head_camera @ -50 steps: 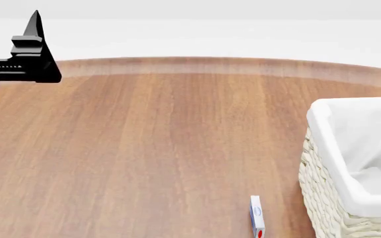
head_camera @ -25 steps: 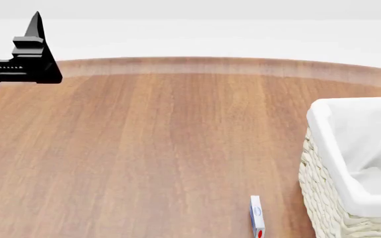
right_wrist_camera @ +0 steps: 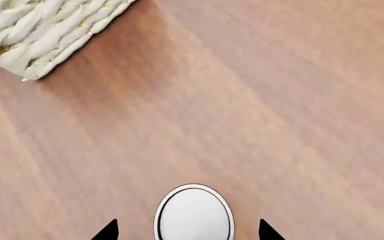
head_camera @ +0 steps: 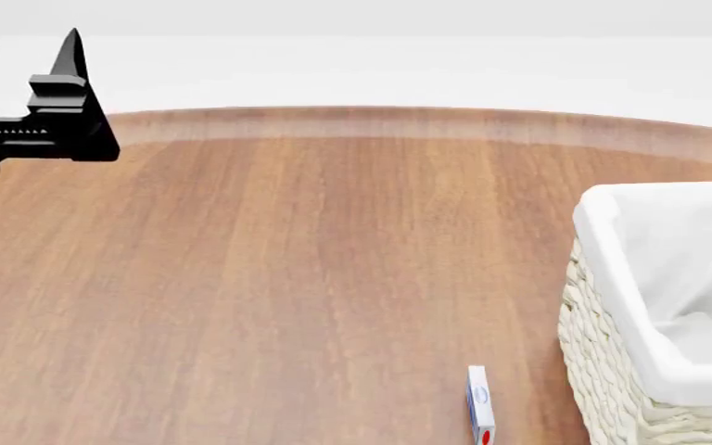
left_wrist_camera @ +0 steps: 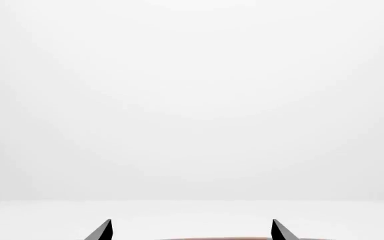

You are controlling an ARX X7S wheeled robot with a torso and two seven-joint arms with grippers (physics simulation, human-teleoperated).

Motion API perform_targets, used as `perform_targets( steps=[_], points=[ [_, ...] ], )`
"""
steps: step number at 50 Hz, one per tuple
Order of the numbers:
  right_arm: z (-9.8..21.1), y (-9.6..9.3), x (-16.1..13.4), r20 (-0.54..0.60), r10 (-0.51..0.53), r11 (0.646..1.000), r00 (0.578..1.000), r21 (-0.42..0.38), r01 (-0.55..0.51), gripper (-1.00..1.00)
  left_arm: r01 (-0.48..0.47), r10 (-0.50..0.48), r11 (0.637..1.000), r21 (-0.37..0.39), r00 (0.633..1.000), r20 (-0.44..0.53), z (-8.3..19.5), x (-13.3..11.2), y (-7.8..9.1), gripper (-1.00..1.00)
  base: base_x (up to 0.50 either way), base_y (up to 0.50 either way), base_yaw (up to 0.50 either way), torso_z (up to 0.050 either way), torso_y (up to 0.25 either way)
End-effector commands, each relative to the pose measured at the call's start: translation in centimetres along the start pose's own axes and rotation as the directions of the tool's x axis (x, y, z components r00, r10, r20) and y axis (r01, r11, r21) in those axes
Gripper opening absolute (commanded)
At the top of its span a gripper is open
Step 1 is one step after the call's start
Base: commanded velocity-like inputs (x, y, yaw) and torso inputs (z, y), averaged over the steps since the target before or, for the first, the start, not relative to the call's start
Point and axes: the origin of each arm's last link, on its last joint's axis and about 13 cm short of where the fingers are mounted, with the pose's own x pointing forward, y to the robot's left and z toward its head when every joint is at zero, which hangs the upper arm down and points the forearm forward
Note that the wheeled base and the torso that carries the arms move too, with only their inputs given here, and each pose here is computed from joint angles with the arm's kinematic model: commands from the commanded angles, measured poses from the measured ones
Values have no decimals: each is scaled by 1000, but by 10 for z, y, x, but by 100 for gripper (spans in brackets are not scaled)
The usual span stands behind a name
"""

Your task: Pick up the alphabet soup and the cream cheese box, and put them in the basket.

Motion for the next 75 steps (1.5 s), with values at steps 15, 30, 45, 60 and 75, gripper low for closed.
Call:
perform_targets(
  steps=[15,30,45,60,75],
  points=[
    [-13,-3,25,-52,20,1000,998,20,-19,100,3,-3,1000,4,1000,-4,-2,0,0,100,0,0,0,0,0],
    [-22,-5,42,-88,29,999,996,33,-26,100,5,-4,1000,6,1000,-6,-4,0,0,100,0,0,0,0,0],
    [-28,-7,55,-111,40,998,993,45,-35,100,6,-5,1000,12,1000,-10,-6,-1,-1,100,0,0,0,0,0],
    [-29,-6,58,-109,41,998,993,41,-37,-100,7,-7,1000,15,1000,-11,-7,-1,-2,100,0,0,0,0,0],
    [-27,-4,57,-103,44,999,994,37,-40,-100,5,-5,1000,13,1000,-12,-7,-1,-1,100,2,0,1,0,0]
  ],
)
